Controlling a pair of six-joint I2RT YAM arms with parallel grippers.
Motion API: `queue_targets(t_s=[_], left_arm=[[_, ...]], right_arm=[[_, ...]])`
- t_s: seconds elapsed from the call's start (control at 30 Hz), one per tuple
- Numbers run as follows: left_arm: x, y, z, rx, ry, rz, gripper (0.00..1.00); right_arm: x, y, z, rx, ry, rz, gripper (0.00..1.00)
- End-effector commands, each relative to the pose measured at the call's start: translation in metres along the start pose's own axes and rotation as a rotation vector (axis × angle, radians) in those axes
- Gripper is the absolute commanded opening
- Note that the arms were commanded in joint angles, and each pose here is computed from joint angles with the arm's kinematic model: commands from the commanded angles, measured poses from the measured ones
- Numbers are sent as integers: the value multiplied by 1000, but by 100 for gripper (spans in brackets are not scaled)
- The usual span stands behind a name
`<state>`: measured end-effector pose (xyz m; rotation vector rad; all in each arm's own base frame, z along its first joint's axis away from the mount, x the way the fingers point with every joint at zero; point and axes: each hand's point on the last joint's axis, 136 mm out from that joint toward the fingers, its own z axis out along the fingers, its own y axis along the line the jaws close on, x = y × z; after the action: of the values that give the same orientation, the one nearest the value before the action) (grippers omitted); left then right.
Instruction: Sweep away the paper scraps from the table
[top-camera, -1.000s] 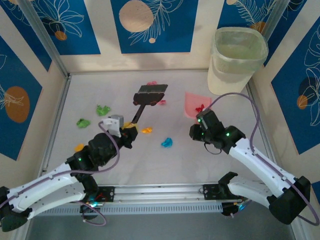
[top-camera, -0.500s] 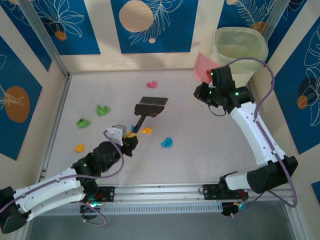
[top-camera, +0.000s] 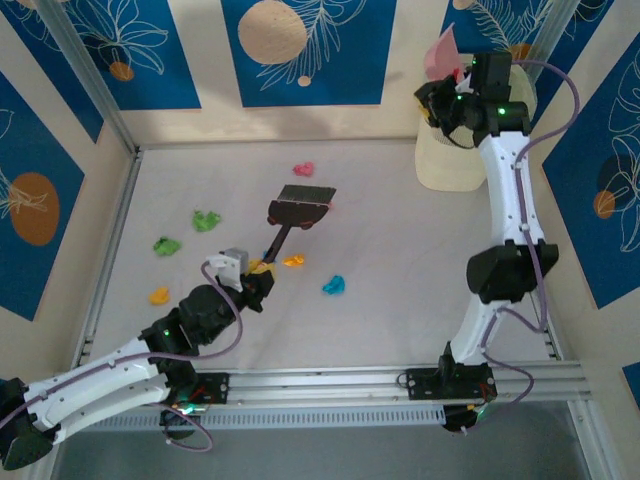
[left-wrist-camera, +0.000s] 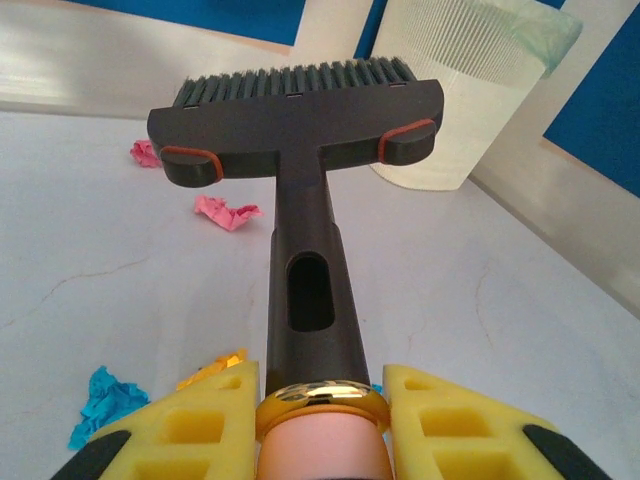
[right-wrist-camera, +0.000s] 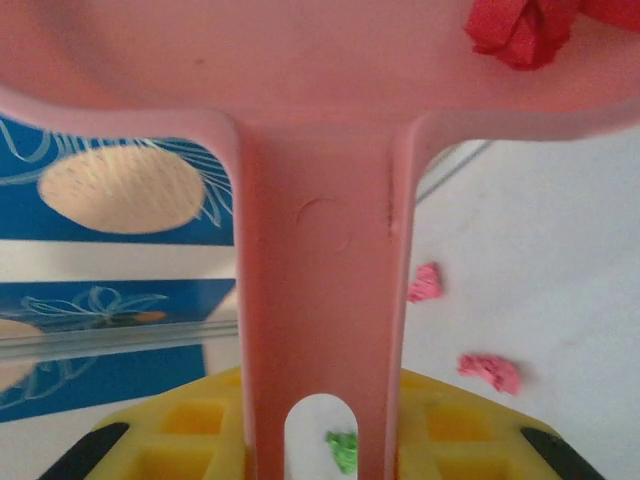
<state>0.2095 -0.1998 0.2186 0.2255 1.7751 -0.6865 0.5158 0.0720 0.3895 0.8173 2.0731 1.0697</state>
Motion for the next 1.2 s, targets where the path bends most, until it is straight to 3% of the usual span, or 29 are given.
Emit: queue_targets(t_s=[0.0,0.33,0.6,0.77,0.9,1.07,1.17], left_arm=[[-16,-5,-2,18,-67,-5,0],[-18,-5,-3,13,-67,13,0],[-16,-4,-3,9,-62,17,0],[-16,-3,-3,8,-61,16,0],[-19,-2,-5,0,-69,13,0],[-26,19,-16,-95,-111,4,0],[-30,31,-23,-154,-138,-9,0]], right_arm=[[-11,23,-1,-110,85,133,0],[-48,39,4,-264,122,442,0],[-46,48,4,-307,134,456,0],[-40,43,-9,-256,86,394,0],[-6,59,-27,-243,108,218,0],[68,71,-50,-248,126,-68,0],[111,59,-61,-234,134,-198,0]])
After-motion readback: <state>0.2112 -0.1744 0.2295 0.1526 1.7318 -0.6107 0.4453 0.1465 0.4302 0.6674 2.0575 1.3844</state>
